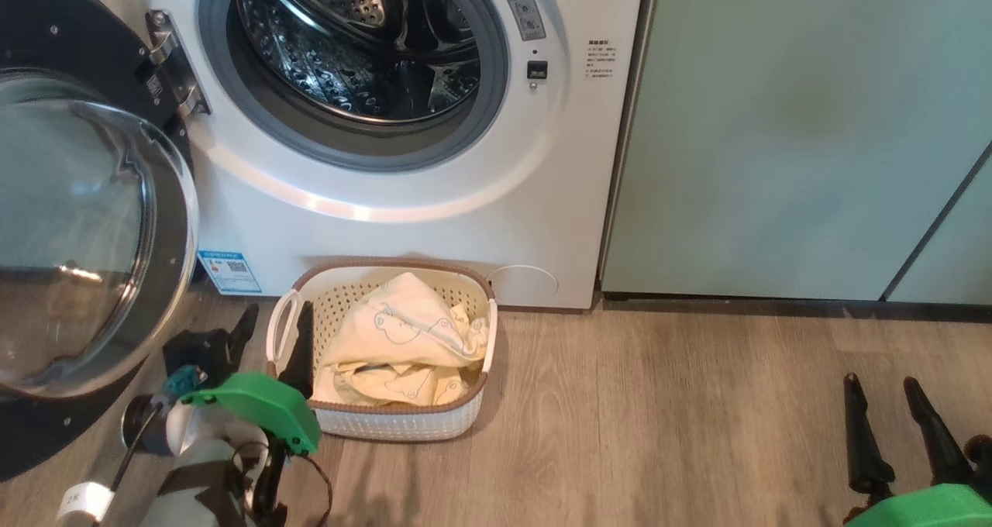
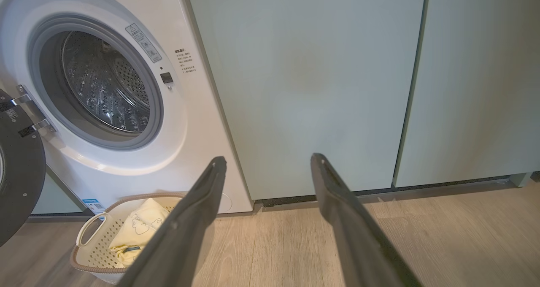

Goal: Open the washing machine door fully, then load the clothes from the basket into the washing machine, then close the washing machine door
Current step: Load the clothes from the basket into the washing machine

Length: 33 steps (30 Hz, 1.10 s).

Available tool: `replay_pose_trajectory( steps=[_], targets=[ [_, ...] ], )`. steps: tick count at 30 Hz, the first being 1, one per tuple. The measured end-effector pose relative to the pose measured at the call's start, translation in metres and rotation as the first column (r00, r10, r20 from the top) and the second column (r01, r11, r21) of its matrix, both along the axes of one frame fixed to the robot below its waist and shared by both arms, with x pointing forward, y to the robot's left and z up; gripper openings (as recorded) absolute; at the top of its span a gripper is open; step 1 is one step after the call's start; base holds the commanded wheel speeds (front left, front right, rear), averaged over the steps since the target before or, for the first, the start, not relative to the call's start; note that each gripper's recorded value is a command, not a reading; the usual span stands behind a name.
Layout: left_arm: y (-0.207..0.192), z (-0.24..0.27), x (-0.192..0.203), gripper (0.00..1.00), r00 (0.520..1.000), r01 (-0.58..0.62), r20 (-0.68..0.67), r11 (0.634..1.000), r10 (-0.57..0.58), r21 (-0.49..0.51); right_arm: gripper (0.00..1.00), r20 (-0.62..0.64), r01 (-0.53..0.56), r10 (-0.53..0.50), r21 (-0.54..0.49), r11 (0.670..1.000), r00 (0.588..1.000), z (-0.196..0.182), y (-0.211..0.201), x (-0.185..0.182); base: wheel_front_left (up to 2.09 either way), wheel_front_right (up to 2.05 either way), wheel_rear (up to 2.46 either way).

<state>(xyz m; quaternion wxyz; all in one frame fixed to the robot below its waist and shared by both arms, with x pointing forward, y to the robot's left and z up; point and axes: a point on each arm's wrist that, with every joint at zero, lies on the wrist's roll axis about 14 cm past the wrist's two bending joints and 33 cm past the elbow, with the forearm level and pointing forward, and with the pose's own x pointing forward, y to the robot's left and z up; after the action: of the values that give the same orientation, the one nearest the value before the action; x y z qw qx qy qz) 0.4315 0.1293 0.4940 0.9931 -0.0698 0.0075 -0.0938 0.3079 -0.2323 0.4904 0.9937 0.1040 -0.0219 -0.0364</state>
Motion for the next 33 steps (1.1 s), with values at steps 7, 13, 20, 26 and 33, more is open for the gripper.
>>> replay_pose_trajectory(
  steps=[7, 13, 20, 26, 33],
  targets=[
    [-0.001, -0.003, 0.001, 1.0, 1.0, 0.001, -0.01, 1.0, -0.001, -0.008, 1.0, -0.012, 0.004, -0.004, 0.002, 1.0, 1.0, -0.004, -0.001, -0.002, 1.72, -1.72, 0.0],
    [-0.002, -0.007, 0.001, 1.0, 1.0, 0.004, -0.02, 1.0, -0.004, -0.006, 1.0, -0.021, 0.005, -0.005, 0.002, 1.0, 1.0, -0.006, -0.001, -0.002, 2.13, -2.13, 0.0],
    [-0.007, -0.009, 0.001, 1.0, 0.999, 0.022, -0.025, 1.0, -0.022, -0.001, 1.0, -0.026, 0.004, -0.004, 0.003, 1.0, 1.0, -0.008, 0.0, -0.001, 1.59, -1.59, 0.0],
    [-0.009, -0.01, 0.001, 1.0, 0.999, 0.026, -0.029, 1.0, -0.026, 0.001, 1.0, -0.025, 0.004, -0.004, 0.005, 1.0, 1.0, -0.008, 0.0, 0.0, 0.68, -0.68, 0.0],
    [-0.009, -0.014, -0.001, 1.0, 0.999, 0.028, -0.041, 1.0, -0.028, 0.003, 1.0, -0.025, 0.005, -0.004, 0.006, 1.0, 1.0, -0.008, 0.0, -0.001, 0.01, -0.01, 0.0]
  ],
)
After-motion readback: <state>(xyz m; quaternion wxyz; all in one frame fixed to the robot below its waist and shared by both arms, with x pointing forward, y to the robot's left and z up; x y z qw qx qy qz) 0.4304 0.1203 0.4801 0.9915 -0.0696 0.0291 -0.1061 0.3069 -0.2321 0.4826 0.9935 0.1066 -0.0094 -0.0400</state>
